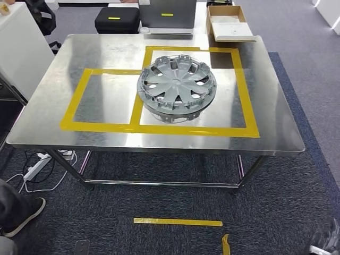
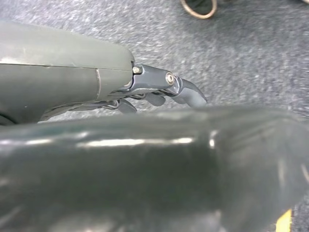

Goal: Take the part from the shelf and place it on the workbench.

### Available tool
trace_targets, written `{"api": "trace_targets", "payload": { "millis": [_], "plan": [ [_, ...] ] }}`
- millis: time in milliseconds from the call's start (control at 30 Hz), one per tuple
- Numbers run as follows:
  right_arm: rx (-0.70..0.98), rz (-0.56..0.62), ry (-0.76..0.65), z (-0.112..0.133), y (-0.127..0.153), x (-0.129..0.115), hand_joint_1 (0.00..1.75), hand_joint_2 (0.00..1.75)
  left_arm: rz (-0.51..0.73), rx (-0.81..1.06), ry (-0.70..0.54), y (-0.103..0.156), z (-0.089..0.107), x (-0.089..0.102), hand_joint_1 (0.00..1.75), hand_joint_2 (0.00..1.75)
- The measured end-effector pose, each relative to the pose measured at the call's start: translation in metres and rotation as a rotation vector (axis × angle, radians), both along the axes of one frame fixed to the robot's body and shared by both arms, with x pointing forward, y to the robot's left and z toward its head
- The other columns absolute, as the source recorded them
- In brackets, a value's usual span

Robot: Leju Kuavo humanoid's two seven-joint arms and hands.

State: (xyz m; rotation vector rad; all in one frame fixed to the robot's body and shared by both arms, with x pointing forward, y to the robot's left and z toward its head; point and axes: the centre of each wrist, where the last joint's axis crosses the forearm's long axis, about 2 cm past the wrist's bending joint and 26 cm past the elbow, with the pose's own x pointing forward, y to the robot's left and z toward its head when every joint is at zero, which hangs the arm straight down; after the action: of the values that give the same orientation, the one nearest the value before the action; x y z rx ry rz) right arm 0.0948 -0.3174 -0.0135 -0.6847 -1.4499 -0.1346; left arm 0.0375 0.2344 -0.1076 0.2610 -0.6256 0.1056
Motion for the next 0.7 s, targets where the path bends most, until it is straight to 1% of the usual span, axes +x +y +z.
{"api": "trace_targets", "payload": {
  "millis": [100, 167, 233, 300, 367, 500, 567, 700],
  "plan": [
    [0.047, -0.076, 0.165, -0.032, 0.008, -0.022, 0.0, 0.0, 0.013, -0.007, 0.008, -0.004, 0.0, -0.003, 0.0, 0.0],
    [0.098, -0.121, 0.245, -0.045, 0.015, -0.036, 0.0, 0.0, 0.02, -0.011, 0.015, -0.005, 0.0, -0.004, 0.0, 0.0],
    [0.163, -0.176, 0.331, -0.054, 0.019, -0.044, 0.0, 0.0, 0.022, -0.012, 0.024, -0.007, 0.0, -0.006, 0.0, 0.0],
    [0.185, -0.206, 0.467, -0.063, 0.027, -0.053, 0.0, 0.0, 0.018, -0.009, 0.032, -0.007, 0.0, -0.006, 0.0, 0.0],
    [0.163, -0.184, 0.61, -0.072, 0.039, -0.062, 0.0, 0.0, 0.017, -0.006, 0.036, -0.007, 0.0, -0.006, 0.0, 0.0],
    [0.157, -0.11, 0.801, -0.083, 0.064, -0.071, 0.0, 0.0, 0.01, -0.003, 0.028, -0.007, 0.0, -0.004, 0.0, 0.0],
    [0.151, -0.074, 0.855, -0.085, 0.075, -0.074, 0.0, 0.0, -0.003, 0.001, 0.022, -0.006, 0.001, -0.002, 0.0, 0.0],
    [0.162, -0.03, 0.899, -0.088, 0.087, -0.076, 0.0, 0.0, -0.02, 0.007, 0.024, -0.007, 0.001, 0.0, 0.0, 0.0]
  ]
}}
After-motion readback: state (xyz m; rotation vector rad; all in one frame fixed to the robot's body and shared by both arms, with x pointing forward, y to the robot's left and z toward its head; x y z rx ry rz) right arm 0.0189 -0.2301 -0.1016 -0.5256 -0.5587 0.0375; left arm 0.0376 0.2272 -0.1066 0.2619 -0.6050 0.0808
